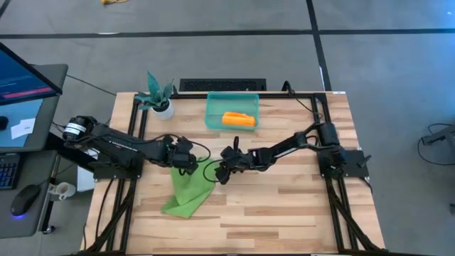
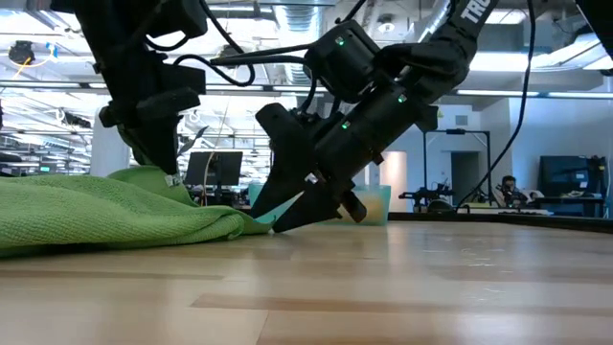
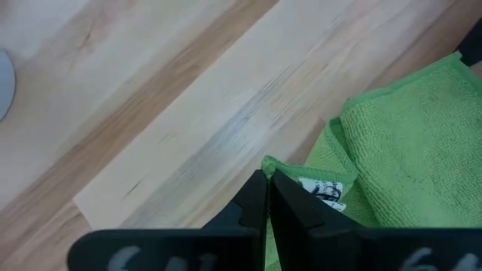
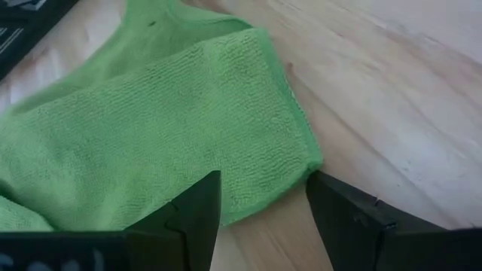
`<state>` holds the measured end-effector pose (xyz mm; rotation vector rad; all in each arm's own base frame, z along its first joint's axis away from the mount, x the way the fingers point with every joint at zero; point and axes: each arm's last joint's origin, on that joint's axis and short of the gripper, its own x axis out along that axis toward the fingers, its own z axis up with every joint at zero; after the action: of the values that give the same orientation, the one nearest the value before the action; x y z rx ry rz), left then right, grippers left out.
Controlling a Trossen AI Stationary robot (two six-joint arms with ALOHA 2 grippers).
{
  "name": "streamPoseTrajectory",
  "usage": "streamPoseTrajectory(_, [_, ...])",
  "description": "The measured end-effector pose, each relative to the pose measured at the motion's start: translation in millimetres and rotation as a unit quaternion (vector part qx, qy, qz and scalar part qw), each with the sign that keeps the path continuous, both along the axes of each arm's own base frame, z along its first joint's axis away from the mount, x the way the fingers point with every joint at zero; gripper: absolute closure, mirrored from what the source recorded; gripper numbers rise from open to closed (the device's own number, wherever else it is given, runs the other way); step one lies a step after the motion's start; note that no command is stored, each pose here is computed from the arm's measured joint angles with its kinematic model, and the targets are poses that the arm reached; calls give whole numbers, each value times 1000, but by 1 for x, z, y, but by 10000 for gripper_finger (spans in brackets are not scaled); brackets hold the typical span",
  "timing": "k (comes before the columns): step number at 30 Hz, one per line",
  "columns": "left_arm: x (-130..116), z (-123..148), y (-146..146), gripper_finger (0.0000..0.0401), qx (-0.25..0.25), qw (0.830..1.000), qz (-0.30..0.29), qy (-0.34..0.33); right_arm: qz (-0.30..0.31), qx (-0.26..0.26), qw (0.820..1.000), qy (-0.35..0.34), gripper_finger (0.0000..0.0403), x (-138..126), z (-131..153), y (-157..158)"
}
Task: Roll microfiber towels into tight, uniform cylinder then place into a basket
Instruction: Roll the green microfiber cloth
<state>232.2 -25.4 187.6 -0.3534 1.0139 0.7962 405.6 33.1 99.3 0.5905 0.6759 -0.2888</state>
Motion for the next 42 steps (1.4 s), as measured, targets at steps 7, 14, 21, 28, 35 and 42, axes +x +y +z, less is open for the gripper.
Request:
streamPoseTrajectory(7, [0, 0, 0, 401, 0, 1000, 0, -1, -3, -3, 1000, 4, 214, 0, -1, -8])
streamPoseTrajectory(14, [0, 0, 0, 401, 0, 1000, 1, -2, -11, -8, 1000, 10, 296, 0, -2, -15])
streamPoseTrajectory(21, [0, 0, 0, 401, 3, 1000, 9, -6, 2, -28, 999, 22, 367, -1, -4, -17])
streamPoseTrajectory(28, [0, 1, 1, 401, 20, 1000, 7, -6, 43, -64, 997, 26, 387, -2, -3, -9])
streamPoseTrajectory(35, [4, 9, -2, 401, 33, 999, -5, -14, 110, -87, 989, 44, 397, -10, 10, 13])
streamPoseTrajectory(42, [10, 32, -22, 401, 78, 995, -21, -52, 85, -152, 984, 47, 393, -34, 66, 33])
